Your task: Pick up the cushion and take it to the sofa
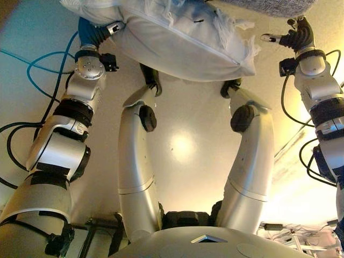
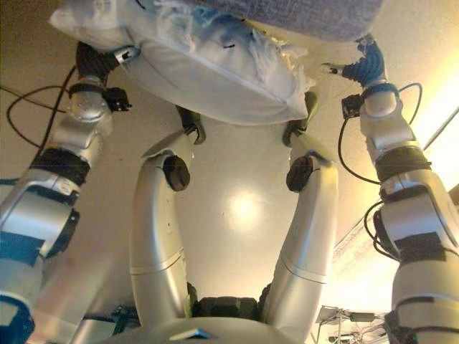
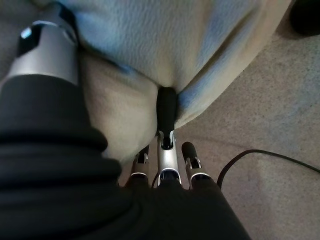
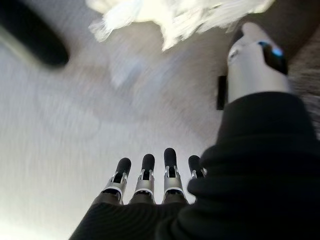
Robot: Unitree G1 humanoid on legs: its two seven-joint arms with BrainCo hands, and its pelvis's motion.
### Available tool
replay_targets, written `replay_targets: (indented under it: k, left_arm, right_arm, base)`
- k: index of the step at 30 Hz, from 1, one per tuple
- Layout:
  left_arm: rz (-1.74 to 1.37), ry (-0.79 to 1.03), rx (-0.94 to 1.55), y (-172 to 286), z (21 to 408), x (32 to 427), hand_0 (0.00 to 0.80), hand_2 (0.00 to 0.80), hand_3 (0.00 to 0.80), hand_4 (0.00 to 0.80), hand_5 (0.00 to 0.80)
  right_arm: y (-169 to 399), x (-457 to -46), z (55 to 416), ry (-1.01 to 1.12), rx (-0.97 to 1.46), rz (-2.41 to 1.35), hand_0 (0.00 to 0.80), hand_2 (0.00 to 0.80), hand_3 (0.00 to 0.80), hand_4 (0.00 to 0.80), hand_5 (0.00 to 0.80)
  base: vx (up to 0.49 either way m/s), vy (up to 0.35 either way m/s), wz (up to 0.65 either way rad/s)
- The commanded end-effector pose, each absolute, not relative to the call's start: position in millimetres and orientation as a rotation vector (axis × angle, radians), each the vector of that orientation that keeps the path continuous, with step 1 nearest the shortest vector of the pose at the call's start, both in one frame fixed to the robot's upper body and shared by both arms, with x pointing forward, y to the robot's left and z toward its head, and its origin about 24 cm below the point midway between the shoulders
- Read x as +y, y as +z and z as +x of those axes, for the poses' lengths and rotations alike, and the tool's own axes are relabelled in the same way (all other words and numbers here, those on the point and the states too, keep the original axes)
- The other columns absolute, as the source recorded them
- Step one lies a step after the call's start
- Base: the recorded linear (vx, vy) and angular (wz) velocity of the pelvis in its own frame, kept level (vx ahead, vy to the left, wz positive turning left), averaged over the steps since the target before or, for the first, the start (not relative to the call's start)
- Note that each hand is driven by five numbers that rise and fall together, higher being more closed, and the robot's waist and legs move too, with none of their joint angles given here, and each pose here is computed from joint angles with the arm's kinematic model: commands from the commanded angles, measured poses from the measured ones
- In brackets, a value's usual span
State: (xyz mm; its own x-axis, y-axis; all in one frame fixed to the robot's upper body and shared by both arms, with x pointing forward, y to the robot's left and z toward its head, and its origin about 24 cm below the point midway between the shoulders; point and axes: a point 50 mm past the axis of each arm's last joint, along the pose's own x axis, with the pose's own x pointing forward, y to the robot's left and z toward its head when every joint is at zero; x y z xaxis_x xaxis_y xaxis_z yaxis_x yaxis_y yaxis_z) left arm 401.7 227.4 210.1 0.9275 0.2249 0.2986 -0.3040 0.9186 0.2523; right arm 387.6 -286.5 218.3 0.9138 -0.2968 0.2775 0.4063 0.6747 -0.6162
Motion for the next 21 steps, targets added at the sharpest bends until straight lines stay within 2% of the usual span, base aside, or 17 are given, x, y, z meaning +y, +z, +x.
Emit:
replay_targets:
  k: [1,5,10,15,21]
  left_arm:
    - [0.289,0.342,-0.252,204.2,393.3,253.4,0.000,0.000,0.000,0.000,0.000]
    - [0.307,0.381,-0.260,206.3,386.8,268.7,0.000,0.000,0.000,0.000,0.000]
    - [0.362,0.403,-0.256,221.1,378.2,293.5,0.000,0.000,0.000,0.000,0.000]
    - [0.396,0.409,-0.246,226.1,372.5,309.0,0.000,0.000,0.000,0.000,0.000]
    - [0.396,0.403,-0.240,224.3,372.9,307.3,0.000,0.000,0.000,0.000,0.000]
  right_arm:
    - [230.7,-323.8,365.1,-0.635,-0.203,-0.805,0.000,0.000,0.000,0.000,0.000]
    - [244.0,-337.0,355.0,-0.597,-0.153,-1.036,0.000,0.000,0.000,0.000,0.000]
    - [226.9,-341.6,340.7,-0.248,0.019,-1.289,0.000,0.000,0.000,0.000,0.000]
    - [205.6,-341.5,326.9,-0.033,0.082,-1.283,0.000,0.000,0.000,0.000,0.000]
    - [185.6,-313.7,328.7,0.295,0.187,-1.106,0.000,0.000,0.000,0.000,0.000]
  base:
    - [0.013,-0.068,-0.03]
    - [-0.009,-0.063,-0.08]
    - [0.000,-0.103,-0.17]
    - [0.002,-0.076,-0.15]
    - [0.000,-0.005,-0.01]
